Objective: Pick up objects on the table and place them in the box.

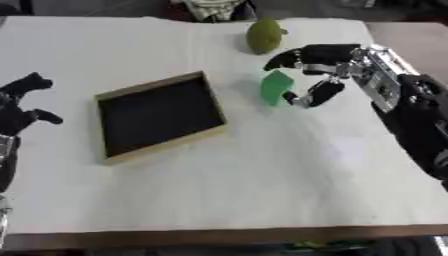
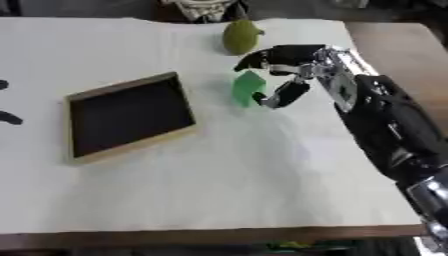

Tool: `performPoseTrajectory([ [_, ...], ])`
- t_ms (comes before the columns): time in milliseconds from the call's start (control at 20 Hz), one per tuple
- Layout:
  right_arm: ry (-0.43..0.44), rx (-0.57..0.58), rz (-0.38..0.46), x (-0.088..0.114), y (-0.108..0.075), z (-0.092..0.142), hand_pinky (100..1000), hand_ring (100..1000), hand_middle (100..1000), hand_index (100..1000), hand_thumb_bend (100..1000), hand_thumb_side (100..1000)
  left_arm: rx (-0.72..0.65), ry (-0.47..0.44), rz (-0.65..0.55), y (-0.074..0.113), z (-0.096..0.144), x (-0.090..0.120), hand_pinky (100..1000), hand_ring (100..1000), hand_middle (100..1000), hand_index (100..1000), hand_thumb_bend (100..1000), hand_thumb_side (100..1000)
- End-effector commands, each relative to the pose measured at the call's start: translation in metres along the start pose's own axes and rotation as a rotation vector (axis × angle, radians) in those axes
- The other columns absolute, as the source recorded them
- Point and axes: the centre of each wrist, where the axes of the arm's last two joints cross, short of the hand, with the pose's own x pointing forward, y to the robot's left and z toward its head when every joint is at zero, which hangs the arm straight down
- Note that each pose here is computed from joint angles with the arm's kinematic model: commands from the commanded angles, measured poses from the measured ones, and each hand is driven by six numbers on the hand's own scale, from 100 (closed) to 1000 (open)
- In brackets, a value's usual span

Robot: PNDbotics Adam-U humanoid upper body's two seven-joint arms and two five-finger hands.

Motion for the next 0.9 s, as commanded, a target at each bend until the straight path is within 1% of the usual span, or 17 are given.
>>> performPoseTrajectory([
  [50,0.017,-0.007,0.031,-0.006,-0.015,0.008,935,968,936,1000,100,409,-0.012,-0.020,-0.011,0.003,-0.003,0.004,559,989,750,840,498,852],
  [250,0.028,0.002,0.027,-0.007,-0.013,0.007,935,968,934,1000,100,425,-0.015,-0.022,-0.010,0.003,-0.004,0.005,559,990,750,840,496,853],
  [650,0.044,0.028,0.011,-0.010,-0.001,0.005,934,968,933,1000,100,481,-0.017,-0.024,-0.009,0.002,-0.004,0.005,560,991,751,840,494,854],
  [900,0.064,0.042,0.008,-0.012,0.004,0.005,934,967,933,1000,100,481,-0.018,-0.025,-0.008,0.002,-0.004,0.005,560,991,751,840,493,857],
])
